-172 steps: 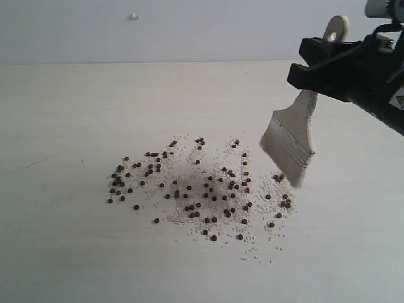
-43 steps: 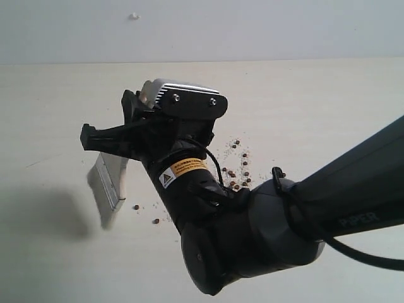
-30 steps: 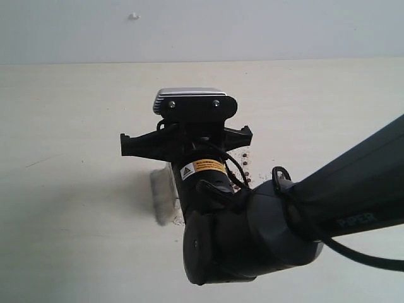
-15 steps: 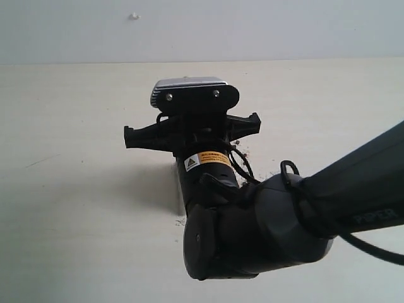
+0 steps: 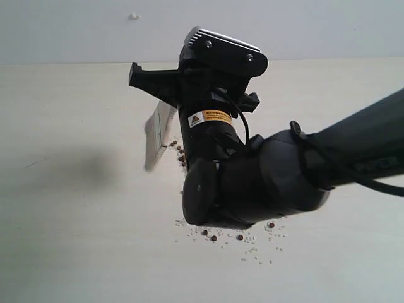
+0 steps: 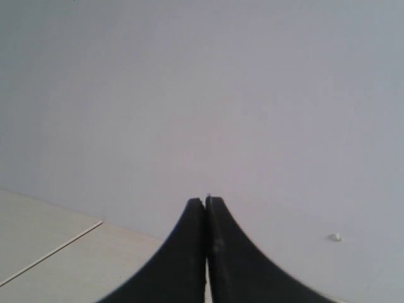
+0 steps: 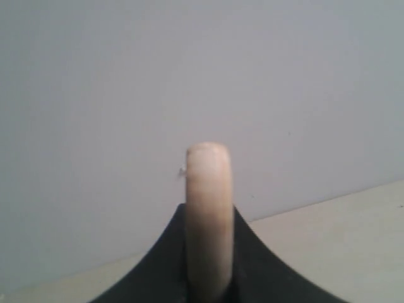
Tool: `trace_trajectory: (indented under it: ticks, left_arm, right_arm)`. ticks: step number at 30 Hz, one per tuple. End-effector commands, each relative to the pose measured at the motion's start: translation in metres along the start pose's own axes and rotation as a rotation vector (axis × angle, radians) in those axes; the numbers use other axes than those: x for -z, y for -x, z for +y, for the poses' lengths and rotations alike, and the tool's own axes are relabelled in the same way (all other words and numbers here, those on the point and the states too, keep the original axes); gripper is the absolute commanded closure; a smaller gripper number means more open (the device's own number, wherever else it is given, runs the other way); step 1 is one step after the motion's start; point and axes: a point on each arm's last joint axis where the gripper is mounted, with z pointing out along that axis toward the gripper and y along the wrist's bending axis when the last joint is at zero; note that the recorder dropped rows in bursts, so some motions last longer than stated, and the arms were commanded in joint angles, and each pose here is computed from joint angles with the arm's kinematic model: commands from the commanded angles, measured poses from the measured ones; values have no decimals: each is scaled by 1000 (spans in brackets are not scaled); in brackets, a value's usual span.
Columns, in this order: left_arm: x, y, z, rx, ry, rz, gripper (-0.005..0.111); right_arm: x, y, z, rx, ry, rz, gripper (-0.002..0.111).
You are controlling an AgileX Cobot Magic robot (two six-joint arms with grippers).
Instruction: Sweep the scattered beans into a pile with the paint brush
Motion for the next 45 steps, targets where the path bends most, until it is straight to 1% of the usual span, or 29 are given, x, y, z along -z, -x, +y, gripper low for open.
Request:
trace_trajectory:
  ticks: [1,6,9,12,14,17,20,22,24,28,33,36,38,40,42,45]
  left_arm:
    - [1,0,0,3,2,-5,107]
    - [1,0,0,3,2,-5,107]
    - [1,0,0,3,2,-5,107]
    - [1,0,0,3,2,-5,107]
    - [1,0,0,3,2,-5,107]
    - [1,0,0,3,2,-5,107]
    - [1,0,0,3,2,-5,107]
    - [1,0,0,3,2,-5,107]
    - [1,0,0,3,2,-5,107]
    - [1,0,0,3,2,-5,107]
    - [1,0,0,3,2,-5,107]
    - [1,0,0,3,2,-5,107]
    - [1,0,0,3,2,-5,107]
    - [1,0,0,3,2,-5,107]
    - [1,0,0,3,2,-5,107]
    - [1,0,0,3,2,-5,107]
  right_arm:
    - [-28,-8,-2,-88,-27,-44,108]
    - [-57,-27,-2,-138,-65,-76,108]
    - [-75,-44,-8,-115,-134,-56,108]
    - [-78,-53,-18,-99,-215,-24,108]
    - [-78,-52,-26,44,-294,-5,108]
    - [-75,-51,-33,159,-388,39,108]
    - [-71,-38,-36,289,-478,71,108]
    - [-70,-32,-35,333,-498,85,108]
    - [-69,-19,-33,375,-523,88,108]
    - [-66,-9,-32,382,-552,104,108]
    - [-66,-3,-28,370,-543,93,108]
    - [-67,4,-24,350,-516,66,108]
    - [-68,9,-20,332,-488,38,108]
    - [-66,11,-14,271,-456,11,108]
    - [-64,13,-6,242,-407,-17,108]
    - [-60,16,8,248,-321,-49,108]
